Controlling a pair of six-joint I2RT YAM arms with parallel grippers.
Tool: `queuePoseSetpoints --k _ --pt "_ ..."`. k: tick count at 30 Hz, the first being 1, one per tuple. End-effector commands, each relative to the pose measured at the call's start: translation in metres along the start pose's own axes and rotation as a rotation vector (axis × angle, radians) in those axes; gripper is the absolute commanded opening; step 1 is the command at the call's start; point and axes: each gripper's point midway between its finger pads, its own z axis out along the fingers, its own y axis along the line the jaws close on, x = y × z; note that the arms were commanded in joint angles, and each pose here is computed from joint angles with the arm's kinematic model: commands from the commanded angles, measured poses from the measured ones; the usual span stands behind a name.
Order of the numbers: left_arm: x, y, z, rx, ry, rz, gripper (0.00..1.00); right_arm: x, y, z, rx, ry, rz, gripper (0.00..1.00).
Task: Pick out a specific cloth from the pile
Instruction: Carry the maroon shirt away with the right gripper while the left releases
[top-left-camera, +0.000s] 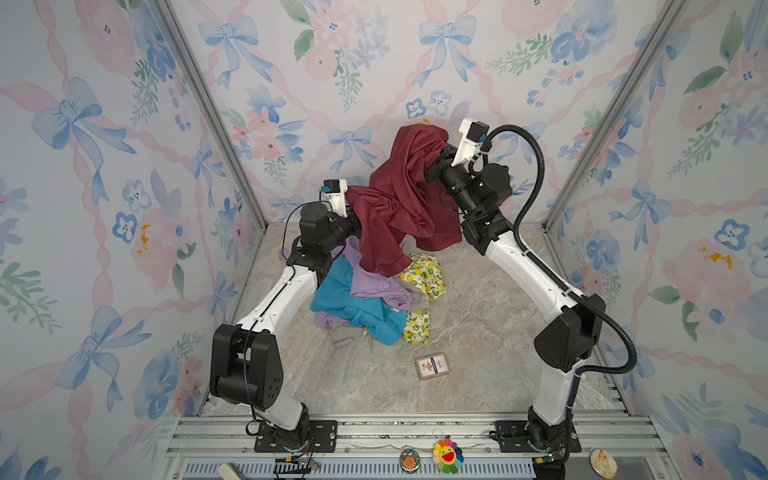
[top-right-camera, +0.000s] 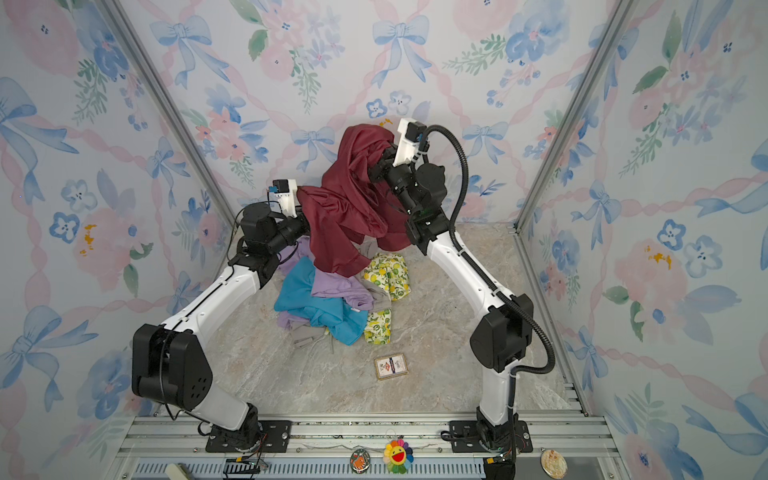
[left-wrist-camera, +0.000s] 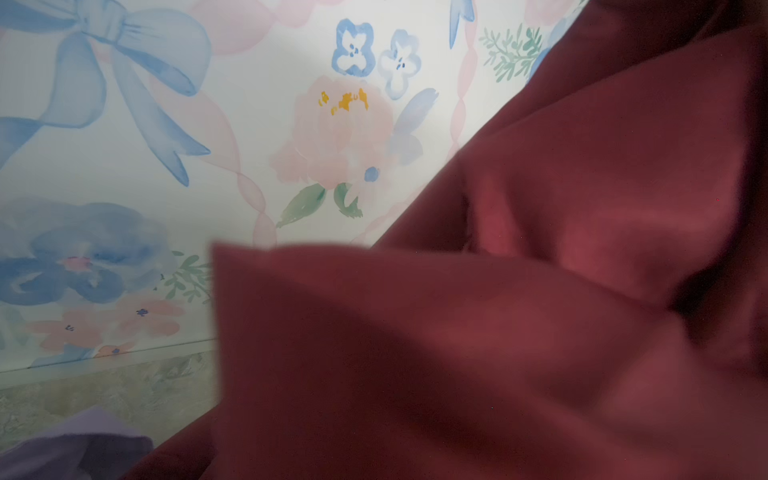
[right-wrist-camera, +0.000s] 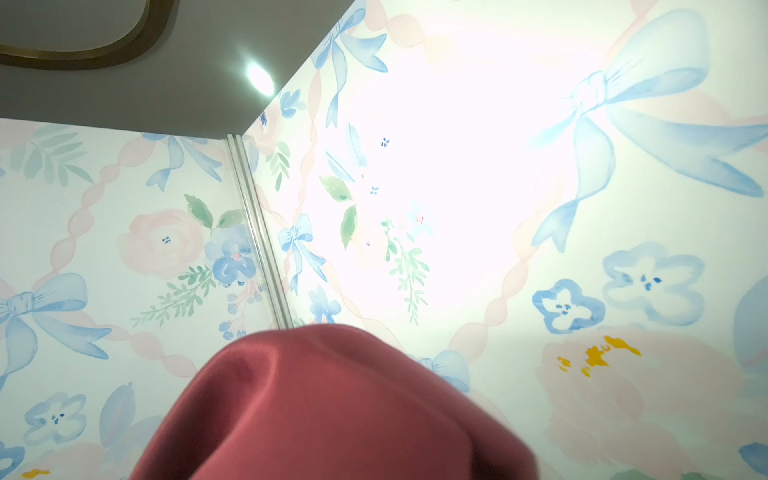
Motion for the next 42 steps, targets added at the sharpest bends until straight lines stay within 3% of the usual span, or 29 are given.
queuePoseSetpoints --k 1,6,10,17,24,32,42 --pt "-0.014 -0.011 0.002 0.01 -0.028 0.051 0.64 -0.046 0.007 -0.003 0.009 -0.043 -0.005 0.0" --pt "0.012 -0.005 0.007 -0.069 0.04 0.132 0.78 -0.08 -0.006 -0.013 0.064 -0.054 -0.026 0.0" --pt "0.021 -0.014 0.01 -0.063 0.052 0.146 0.83 -0.12 -0.022 -0.028 0.125 -0.089 -0.046 0.0" --pt "0.036 -0.044 0.024 -0.013 0.085 0.169 0.87 -0.202 -0.051 -0.067 0.227 -0.148 -0.083 0.0" --pt "0.056 -0.099 0.026 0.101 0.12 0.199 0.93 -0.252 -0.083 -0.105 0.324 -0.161 -0.132 0.0" --pt "0.075 -0.143 0.01 0.17 0.214 0.315 0.97 -0.264 -0.133 -0.137 0.433 -0.129 -0.102 0.0" --pt "0.102 -0.126 -0.015 0.108 0.283 0.38 0.98 -0.244 -0.194 -0.15 0.547 -0.048 -0.094 0.0"
